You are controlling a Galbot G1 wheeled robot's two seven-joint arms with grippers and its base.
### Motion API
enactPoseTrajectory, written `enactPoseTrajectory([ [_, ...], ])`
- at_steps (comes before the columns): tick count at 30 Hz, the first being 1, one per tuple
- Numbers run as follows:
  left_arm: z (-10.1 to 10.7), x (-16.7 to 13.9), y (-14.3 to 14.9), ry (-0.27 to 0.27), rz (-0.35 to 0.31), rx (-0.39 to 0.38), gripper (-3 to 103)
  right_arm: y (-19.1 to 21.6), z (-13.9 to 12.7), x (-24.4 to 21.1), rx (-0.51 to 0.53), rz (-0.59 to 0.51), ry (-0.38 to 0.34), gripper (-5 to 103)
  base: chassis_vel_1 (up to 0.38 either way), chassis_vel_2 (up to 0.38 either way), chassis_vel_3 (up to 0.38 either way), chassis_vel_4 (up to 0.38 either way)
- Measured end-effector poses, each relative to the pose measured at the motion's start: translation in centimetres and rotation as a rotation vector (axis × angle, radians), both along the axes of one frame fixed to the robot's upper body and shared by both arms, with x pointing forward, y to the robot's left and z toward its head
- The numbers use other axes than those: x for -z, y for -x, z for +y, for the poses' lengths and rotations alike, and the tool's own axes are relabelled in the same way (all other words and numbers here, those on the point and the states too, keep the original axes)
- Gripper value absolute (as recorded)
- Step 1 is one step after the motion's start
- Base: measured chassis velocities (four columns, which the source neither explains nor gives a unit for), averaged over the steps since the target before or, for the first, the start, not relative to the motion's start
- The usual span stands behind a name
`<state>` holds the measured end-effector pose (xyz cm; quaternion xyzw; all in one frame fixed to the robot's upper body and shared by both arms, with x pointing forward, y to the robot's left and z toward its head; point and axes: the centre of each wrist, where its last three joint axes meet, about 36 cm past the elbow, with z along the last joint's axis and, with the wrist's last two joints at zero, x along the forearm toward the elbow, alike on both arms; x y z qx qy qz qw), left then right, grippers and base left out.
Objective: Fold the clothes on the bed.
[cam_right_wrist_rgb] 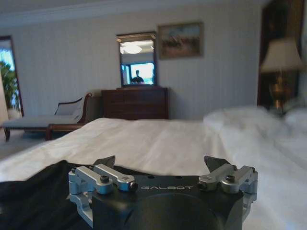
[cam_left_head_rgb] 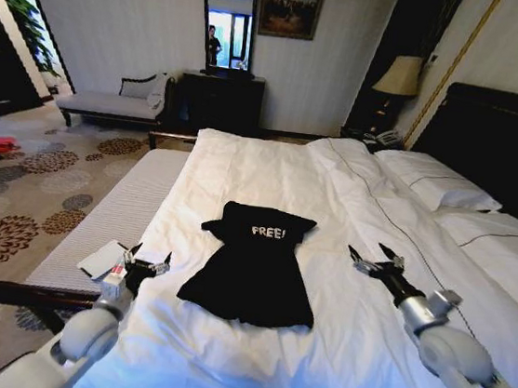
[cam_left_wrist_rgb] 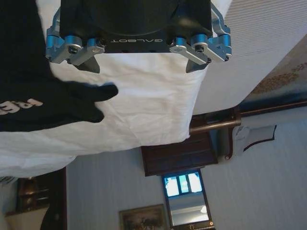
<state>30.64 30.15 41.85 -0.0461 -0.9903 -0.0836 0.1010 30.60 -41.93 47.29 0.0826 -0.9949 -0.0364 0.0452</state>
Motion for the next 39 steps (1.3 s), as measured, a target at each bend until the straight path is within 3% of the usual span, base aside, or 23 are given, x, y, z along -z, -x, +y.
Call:
enactPoseTrajectory([
  [2, -0.3, 0.1, 0.7, 0.015, 0.002, 0.005, 100, 1.0, 0.2, 0.9, 0.031, 0.025, -0.056, 100, 0.000, 0.000, 0.000, 0.000],
  [4, -0.5, 0.2, 1.0, 0.024, 0.007, 0.005, 100, 1.3, 0.2, 1.3, 0.043, 0.029, -0.066, 100, 0.000, 0.000, 0.000, 0.000],
  [9, -1.4, 0.5, 2.8, 0.104, 0.070, -0.009, 100, 2.1, 1.2, 2.1, 0.073, 0.031, -0.102, 100, 0.000, 0.000, 0.000, 0.000],
  [12, -2.6, 0.5, 4.7, 0.171, 0.141, -0.007, 100, 2.2, 1.8, 2.5, 0.085, 0.036, -0.112, 100, 0.000, 0.000, 0.000, 0.000],
  [16, -3.8, 1.2, 6.0, 0.210, 0.206, 0.003, 100, 2.2, 2.3, 2.6, 0.097, 0.052, -0.149, 100, 0.000, 0.000, 0.000, 0.000],
  [22, -4.8, 2.5, 6.1, 0.228, 0.242, -0.002, 100, 2.3, 2.5, 2.8, 0.113, 0.069, -0.184, 100, 0.000, 0.000, 0.000, 0.000],
  [26, -5.5, 3.5, 5.3, 0.238, 0.246, -0.006, 100, 2.3, 2.5, 2.8, 0.130, 0.095, -0.262, 100, 0.000, 0.000, 0.000, 0.000],
  [31, -5.9, 4.1, 5.0, 0.240, 0.241, -0.009, 101, 2.3, 2.5, 2.8, 0.135, 0.098, -0.269, 100, 0.000, 0.000, 0.000, 0.000],
  [34, -6.0, 4.7, 4.9, 0.245, 0.236, -0.018, 86, 2.3, 2.5, 2.7, 0.139, 0.096, -0.266, 100, 0.000, 0.000, 0.000, 0.000],
  [37, -6.0, 5.0, 4.8, 0.250, 0.232, -0.021, 81, 2.2, 2.4, 2.6, 0.140, 0.093, -0.262, 100, 0.000, 0.000, 0.000, 0.000],
  [39, -6.1, 5.1, 4.7, 0.255, 0.227, -0.016, 70, 2.1, 2.4, 2.5, 0.141, 0.092, -0.255, 100, 0.000, 0.000, 0.000, 0.000],
])
